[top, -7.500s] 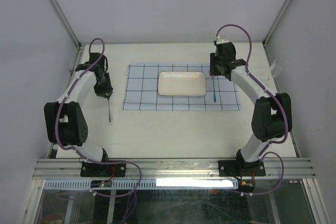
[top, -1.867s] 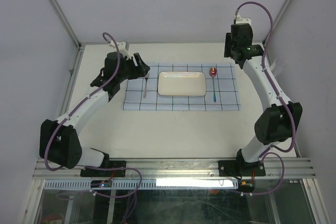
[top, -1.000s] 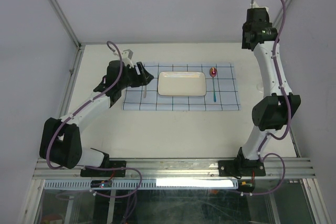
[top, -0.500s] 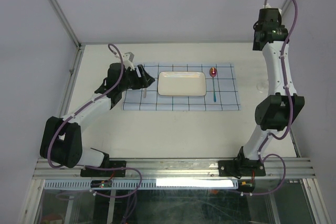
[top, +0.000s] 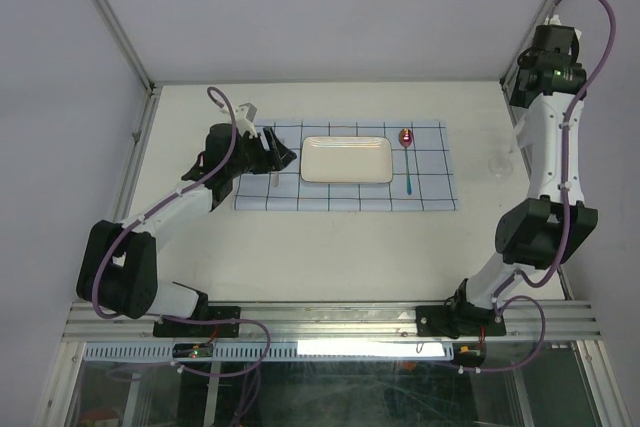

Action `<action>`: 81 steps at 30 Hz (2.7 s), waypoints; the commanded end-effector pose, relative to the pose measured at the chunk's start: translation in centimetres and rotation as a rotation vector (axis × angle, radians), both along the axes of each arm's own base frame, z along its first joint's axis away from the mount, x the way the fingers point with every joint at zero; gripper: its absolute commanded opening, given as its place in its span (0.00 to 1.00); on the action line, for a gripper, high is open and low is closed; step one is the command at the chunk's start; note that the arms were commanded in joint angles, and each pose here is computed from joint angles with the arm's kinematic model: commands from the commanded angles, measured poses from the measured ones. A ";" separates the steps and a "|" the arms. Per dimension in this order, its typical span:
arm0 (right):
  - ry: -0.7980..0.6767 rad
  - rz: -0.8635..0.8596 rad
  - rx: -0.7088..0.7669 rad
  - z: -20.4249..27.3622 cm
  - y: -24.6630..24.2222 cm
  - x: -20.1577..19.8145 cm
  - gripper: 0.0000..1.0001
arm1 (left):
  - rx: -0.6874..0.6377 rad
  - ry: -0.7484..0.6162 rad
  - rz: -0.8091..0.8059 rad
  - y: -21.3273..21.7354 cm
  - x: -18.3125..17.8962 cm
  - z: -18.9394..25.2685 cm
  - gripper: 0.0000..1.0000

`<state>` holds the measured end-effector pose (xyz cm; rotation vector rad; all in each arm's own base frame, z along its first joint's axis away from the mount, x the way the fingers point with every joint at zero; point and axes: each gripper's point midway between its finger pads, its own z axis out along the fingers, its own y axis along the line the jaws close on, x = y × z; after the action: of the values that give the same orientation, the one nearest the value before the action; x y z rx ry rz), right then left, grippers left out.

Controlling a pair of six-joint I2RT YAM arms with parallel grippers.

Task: Set the dinner table for one person
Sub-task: Adjust the spoon with the napkin.

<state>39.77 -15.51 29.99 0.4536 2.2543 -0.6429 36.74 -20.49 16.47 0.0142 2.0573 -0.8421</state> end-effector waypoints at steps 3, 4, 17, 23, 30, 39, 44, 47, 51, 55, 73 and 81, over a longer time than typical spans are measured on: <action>-0.088 0.023 0.071 0.7 0.2 0.0 0.60 | -0.035 -0.060 -0.008 0.2 0.5 1.5 0.67; -0.087 0.027 0.076 0.5 0.1 0.1 0.60 | -0.035 -0.057 -0.008 0.2 0.5 1.4 0.67; -0.103 0.073 0.195 -1.0 0.1 1.5 0.59 | -0.042 -0.038 -0.013 0.2 0.8 0.6 0.67; -0.091 0.088 0.215 -1.9 0.1 2.1 0.59 | -0.040 -0.034 -0.010 0.3 1.0 0.4 0.67; -0.085 0.086 0.226 -2.4 -0.1 2.6 0.59 | -0.048 -0.032 -0.014 0.2 0.9 0.4 0.67; -0.131 0.117 0.257 -0.9 0.7 3.0 0.58 | -0.053 0.004 -0.021 -0.1 1.2 -0.8 0.67; -0.133 0.118 0.254 -0.7 0.8 3.0 0.58 | -0.055 -0.004 -0.016 0.0 1.1 -0.4 0.67; -0.138 0.121 0.253 -0.4 0.8 2.9 0.58 | -0.044 -0.011 -0.001 0.2 1.3 -0.4 0.67; -0.151 0.137 0.256 0.1 1.2 2.8 0.58 | -0.042 -0.005 -0.002 0.3 1.5 -0.3 0.67; -0.167 0.145 0.257 0.7 1.4 2.7 0.58 | -0.037 -0.023 0.010 0.5 1.6 0.5 0.67; -0.189 0.369 0.308 2.8 10.5 4.4 0.58 | 0.004 -0.080 0.115 2.3 3.0 1.7 0.67; -0.111 0.457 0.328 -0.3 15.1 5.9 0.58 | 0.039 -0.072 0.145 2.5 5.0 1.1 0.67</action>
<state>44.80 -1.68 28.80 0.1391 2.2913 -0.0466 39.36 -18.76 15.14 -0.0859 2.0669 -0.7589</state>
